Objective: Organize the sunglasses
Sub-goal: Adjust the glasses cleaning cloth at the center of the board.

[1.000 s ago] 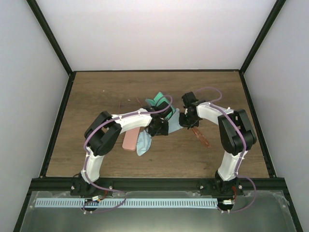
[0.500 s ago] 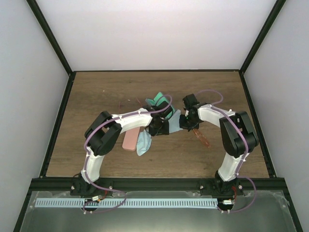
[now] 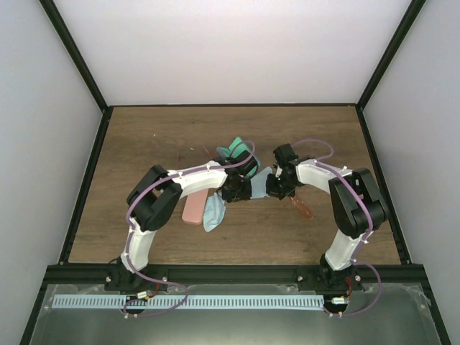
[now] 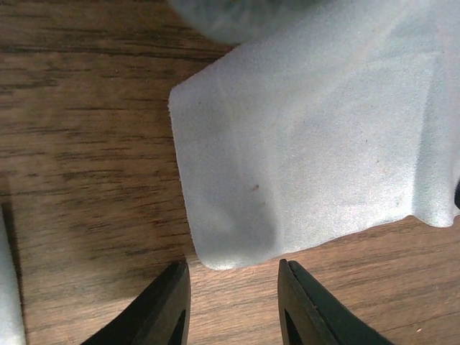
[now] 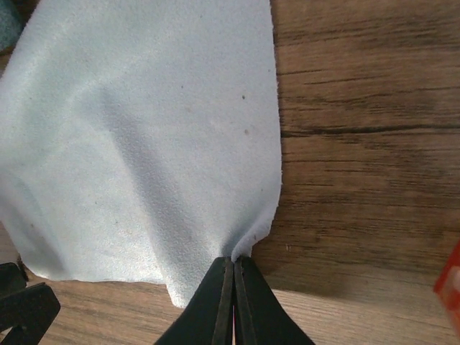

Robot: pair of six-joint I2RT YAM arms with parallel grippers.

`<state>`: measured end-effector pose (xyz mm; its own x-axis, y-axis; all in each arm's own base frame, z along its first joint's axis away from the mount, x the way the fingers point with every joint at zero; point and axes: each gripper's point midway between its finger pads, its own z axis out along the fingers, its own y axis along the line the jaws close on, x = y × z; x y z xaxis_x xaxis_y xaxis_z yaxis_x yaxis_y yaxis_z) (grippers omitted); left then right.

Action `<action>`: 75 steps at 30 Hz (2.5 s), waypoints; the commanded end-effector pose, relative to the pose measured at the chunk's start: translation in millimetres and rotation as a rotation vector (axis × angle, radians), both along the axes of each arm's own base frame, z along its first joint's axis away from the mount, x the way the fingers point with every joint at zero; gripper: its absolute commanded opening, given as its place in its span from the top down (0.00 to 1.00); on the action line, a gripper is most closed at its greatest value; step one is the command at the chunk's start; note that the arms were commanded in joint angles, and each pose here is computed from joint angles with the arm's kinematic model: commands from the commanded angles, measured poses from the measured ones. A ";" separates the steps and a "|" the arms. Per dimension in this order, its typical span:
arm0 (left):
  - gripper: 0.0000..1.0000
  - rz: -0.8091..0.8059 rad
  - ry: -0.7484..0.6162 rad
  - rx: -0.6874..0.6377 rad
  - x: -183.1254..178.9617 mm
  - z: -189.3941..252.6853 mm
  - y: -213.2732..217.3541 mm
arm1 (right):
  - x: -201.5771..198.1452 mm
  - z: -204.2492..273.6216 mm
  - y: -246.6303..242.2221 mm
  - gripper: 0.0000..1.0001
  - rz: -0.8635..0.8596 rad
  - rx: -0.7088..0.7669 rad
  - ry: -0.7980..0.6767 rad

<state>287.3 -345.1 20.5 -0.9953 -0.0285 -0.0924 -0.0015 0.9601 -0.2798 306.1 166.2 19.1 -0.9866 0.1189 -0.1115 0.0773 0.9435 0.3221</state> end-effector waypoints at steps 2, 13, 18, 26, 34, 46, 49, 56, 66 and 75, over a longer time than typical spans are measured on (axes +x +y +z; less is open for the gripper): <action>0.66 0.015 -0.005 0.053 2.9 -13.5 4.0 | -8.9 1.1 1.1 0.99 0.006 0.003 0.012; 0.77 0.017 -0.028 0.084 10.3 -16.8 7.2 | -11.0 -1.8 -1.3 0.99 0.013 -0.009 0.013; 0.85 0.007 -0.010 0.090 7.7 -21.4 6.8 | -12.3 -3.2 -2.4 0.99 0.014 -0.014 0.015; 0.96 0.004 -0.008 0.105 5.5 -21.2 10.9 | -12.2 -4.7 -2.0 0.99 0.017 -0.014 0.018; 0.96 0.003 -0.042 0.099 9.1 -5.9 11.9 | -10.2 0.7 -3.9 0.99 0.011 -0.018 0.003; 0.96 -0.017 -0.088 0.067 13.1 32.0 10.1 | -11.0 36.4 -4.1 0.99 0.014 0.007 -0.059; 0.96 -0.028 -0.113 0.047 23.7 49.7 0.5 | 4.5 58.1 3.5 0.99 0.018 0.029 -0.100; 0.96 -0.017 -0.191 -0.003 53.5 94.0 -14.5 | 34.7 93.3 15.1 0.99 0.029 0.048 -0.170; 0.96 0.028 -0.282 -0.052 99.2 148.8 -13.8 | 75.5 146.8 32.2 0.99 0.048 0.079 -0.272; 0.96 0.037 -0.265 -0.033 86.6 146.8 4.0 | 60.8 151.3 30.8 0.99 0.048 0.109 -0.269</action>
